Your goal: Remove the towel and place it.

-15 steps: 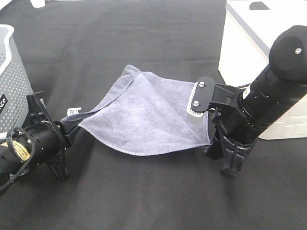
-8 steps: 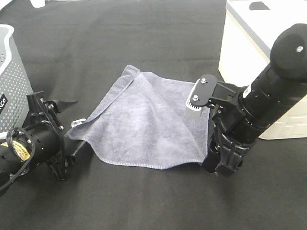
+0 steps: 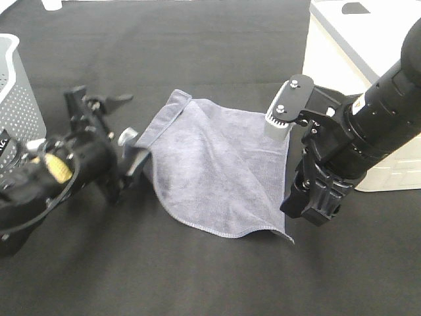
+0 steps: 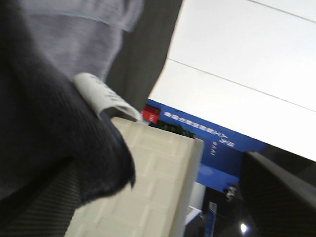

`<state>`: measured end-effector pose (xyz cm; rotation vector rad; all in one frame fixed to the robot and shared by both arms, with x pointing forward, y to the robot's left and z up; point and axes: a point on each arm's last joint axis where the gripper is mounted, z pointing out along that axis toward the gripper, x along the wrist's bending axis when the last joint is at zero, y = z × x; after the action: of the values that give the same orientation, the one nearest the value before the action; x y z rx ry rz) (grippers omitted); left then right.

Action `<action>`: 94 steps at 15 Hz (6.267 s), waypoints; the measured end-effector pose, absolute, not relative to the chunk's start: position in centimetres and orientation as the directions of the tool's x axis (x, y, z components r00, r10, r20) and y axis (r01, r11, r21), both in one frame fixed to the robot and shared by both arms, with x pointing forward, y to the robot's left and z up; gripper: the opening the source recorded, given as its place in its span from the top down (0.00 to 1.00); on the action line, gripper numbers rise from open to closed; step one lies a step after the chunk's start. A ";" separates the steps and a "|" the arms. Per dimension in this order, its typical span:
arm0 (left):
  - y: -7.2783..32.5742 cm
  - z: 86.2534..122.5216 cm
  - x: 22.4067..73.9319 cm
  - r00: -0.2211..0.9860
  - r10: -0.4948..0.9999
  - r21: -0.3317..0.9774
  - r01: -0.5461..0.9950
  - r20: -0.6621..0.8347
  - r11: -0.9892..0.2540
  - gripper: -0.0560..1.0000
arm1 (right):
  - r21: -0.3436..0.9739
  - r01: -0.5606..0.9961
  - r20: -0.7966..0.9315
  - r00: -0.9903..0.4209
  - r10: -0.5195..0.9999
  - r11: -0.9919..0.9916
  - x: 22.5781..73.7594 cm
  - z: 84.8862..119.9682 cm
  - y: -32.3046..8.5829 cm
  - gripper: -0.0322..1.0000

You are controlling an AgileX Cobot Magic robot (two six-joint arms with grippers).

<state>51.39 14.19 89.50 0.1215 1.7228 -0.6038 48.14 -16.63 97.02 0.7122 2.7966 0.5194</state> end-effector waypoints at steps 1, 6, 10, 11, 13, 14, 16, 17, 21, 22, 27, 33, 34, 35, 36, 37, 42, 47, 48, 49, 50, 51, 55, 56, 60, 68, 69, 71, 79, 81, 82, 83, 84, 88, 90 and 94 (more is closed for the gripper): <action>13.7 90.2 52.2 -0.219 -0.257 -0.327 0.405 -0.941 0.854 0.17 | 0.385 0.430 -0.110 -0.857 0.503 0.816 48.1 97.1 -16.6 0.32; 11.3 92.7 54.9 -0.145 -0.260 -0.297 0.505 -0.955 0.810 0.18 | 0.371 0.449 -0.094 -0.853 0.514 0.813 47.9 97.0 -16.7 0.32; 10.6 92.1 55.7 -0.209 -0.089 -0.186 0.511 -0.974 0.839 0.20 | 0.370 0.448 -0.096 -0.853 0.513 0.814 47.9 97.0 -16.8 0.32; 9.9 93.0 56.5 -0.158 -0.035 -0.115 0.536 -0.987 0.837 0.20 | 0.376 0.447 -0.101 -0.851 0.515 0.812 48.0 97.1 -16.7 0.32; 8.1 95.8 59.1 -0.048 0.103 0.057 0.580 -0.994 0.813 0.20 | 0.402 0.471 -0.109 -0.827 0.552 0.785 48.3 97.2 -16.7 0.32; 7.1 97.3 60.2 0.015 0.203 0.171 0.602 -0.979 0.780 0.20 | 0.409 0.488 -0.108 -0.813 0.572 0.771 48.4 97.2 -16.7 0.32; 5.6 100.9 62.4 0.145 0.408 0.407 0.605 -0.901 0.684 0.20 | 0.403 0.513 -0.115 -0.793 0.598 0.758 48.5 97.2 -16.9 0.32; 5.2 102.8 63.3 0.200 0.527 0.532 0.587 -0.826 0.611 0.20 | 0.398 0.525 -0.121 -0.783 0.611 0.752 48.5 97.2 -17.0 0.32; 6.2 109.4 65.6 0.246 0.908 0.867 0.456 -0.339 0.200 0.20 | 0.415 0.550 -0.131 -0.752 0.646 0.725 48.8 97.2 -17.1 0.32; 6.8 110.6 65.7 0.234 0.946 0.895 0.435 -0.223 0.103 0.20 | 0.433 0.549 -0.138 -0.743 0.655 0.715 49.0 97.3 -17.0 0.32; 13.0 114.3 67.2 0.112 0.993 0.851 0.523 -0.022 -0.040 0.20 | 0.644 0.548 -0.122 -0.615 0.779 0.534 52.8 103.9 -15.2 0.32; 21.1 116.7 67.4 0.087 0.991 0.701 0.713 -0.100 0.008 0.21 | 0.778 0.585 -0.063 -0.288 0.955 0.228 61.1 116.0 -20.5 0.32; 21.8 117.0 67.0 0.075 0.993 0.671 0.741 -0.092 0.006 0.21 | 0.769 0.611 -0.053 -0.235 0.971 0.189 62.1 117.2 -22.2 0.32; 22.2 117.3 66.7 0.069 0.994 0.651 0.759 -0.085 0.003 0.21 | 0.751 0.641 -0.053 -0.185 0.981 0.161 62.7 118.3 -24.1 0.32; 22.6 117.8 66.5 0.062 0.996 0.644 0.765 -0.069 -0.003 0.23 | 0.744 0.654 -0.055 -0.145 0.988 0.137 62.9 119.6 -25.6 0.32; 22.9 118.6 66.3 0.053 0.998 0.663 0.749 -0.043 -0.011 0.25 | 0.734 0.670 -0.053 -0.109 0.993 0.113 62.8 120.6 -27.0 0.32; 23.8 122.2 64.0 0.030 1.000 0.730 0.683 0.000 -0.020 0.29 | 0.695 0.712 -0.132 -0.012 0.991 0.101 60.6 122.8 -30.2 0.32; 24.8 122.8 60.0 -0.019 1.000 0.706 0.708 0.004 0.011 0.29 | 0.670 0.735 -0.141 -0.013 0.990 0.105 54.7 123.2 -30.4 0.32; 25.1 121.9 59.3 -0.025 1.000 0.679 0.734 0.017 0.007 0.29 | 0.652 0.750 -0.144 -0.020 0.989 0.110 53.1 122.7 -30.4 0.32; 25.4 120.8 58.3 -0.041 0.999 0.645 0.764 0.033 0.010 0.29 | 0.626 0.772 -0.144 -0.026 0.989 0.111 51.7 121.7 -30.4 0.32; 25.7 119.3 57.3 -0.056 0.997 0.602 0.798 0.044 0.019 0.29 | 0.609 0.785 -0.145 -0.031 0.989 0.114 50.1 121.0 -30.4 0.32; 25.9 118.2 56.0 -0.070 0.996 0.567 0.823 0.047 0.031 0.29 | 0.584 0.804 -0.144 -0.035 0.989 0.114 48.7 119.9 -30.5 0.32; 26.9 113.6 50.0 -0.078 0.996 0.496 0.867 0.040 0.048 0.29 | 0.534 0.839 -0.112 -0.057 0.992 0.108 43.0 115.0 -30.2 0.32; 27.3 112.4 47.2 -0.079 0.996 0.504 0.862 0.032 0.052 0.29 | 0.525 0.845 -0.099 -0.061 0.993 0.105 41.7 113.6 -30.1 0.32; 28.4 109.6 40.2 -0.071 0.997 0.548 0.834 -0.005 0.062 0.29 | 0.523 0.847 -0.076 -0.066 0.995 0.096 35.5 109.1 -30.0 0.32; 29.9 106.8 29.0 -0.033 0.989 0.771 0.623 -0.143 0.132 0.29 | 0.640 0.765 -0.022 -0.071 0.997 0.068 28.5 105.2 -29.6 0.32; 30.1 106.7 28.0 -0.026 0.988 0.801 0.582 -0.154 0.140 0.29 | 0.632 0.770 -0.028 -0.084 0.996 0.082 28.4 105.2 -29.6 0.32; 30.5 107.0 26.1 -0.005 0.984 0.861 0.484 -0.177 0.157 0.29 | 0.631 0.769 -0.025 -0.118 0.993 0.107 28.3 105.1 -29.4 0.32; 30.5 106.4 23.2 0.140 0.989 0.924 0.382 -0.042 -0.015 0.29 | 0.736 0.667 -0.038 -0.138 0.990 0.121 25.9 105.6 -29.2 0.33; 30.5 106.0 23.3 0.145 0.989 0.915 0.403 -0.026 -0.035 0.29 | 0.783 0.610 -0.047 -0.135 0.990 0.120 24.7 105.7 -29.2 0.33; 30.5 106.0 23.3 0.142 0.990 0.915 0.402 -0.020 -0.039 0.29 | 0.811 0.573 -0.053 -0.132 0.990 0.120 24.0 105.7 -29.3 0.33; 30.6 106.0 23.3 0.134 0.991 0.915 0.401 -0.009 -0.046 0.29 | 0.836 0.536 -0.058 -0.130 0.990 0.119 23.3 105.7 -29.3 0.33; 30.8 106.1 23.3 0.123 0.992 0.915 0.398 0.008 -0.057 0.29 | 0.858 0.500 -0.063 -0.127 0.990 0.119 22.6 105.7 -29.3 0.33; 31.1 106.1 23.4 0.103 0.994 0.915 0.394 0.045 -0.082 0.29 | 0.882 0.458 -0.057 -0.126 0.990 0.109 22.9 105.5 -29.2 0.33; 31.0 106.1 23.4 0.106 0.993 0.915 0.394 0.045 -0.084 0.29 | 0.891 0.444 -0.044 -0.132 0.990 0.098 23.2 105.3 -29.1 0.33; 30.6 105.7 23.4 0.147 0.989 0.908 0.412 0.011 -0.071 0.29 | 0.892 0.440 -0.043 -0.142 0.989 0.102 23.2 105.3 -29.1 0.33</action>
<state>23.42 30.55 105.70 1.6138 1.3819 0.8980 23.23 -29.09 105.33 1.4168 1.6792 0.9920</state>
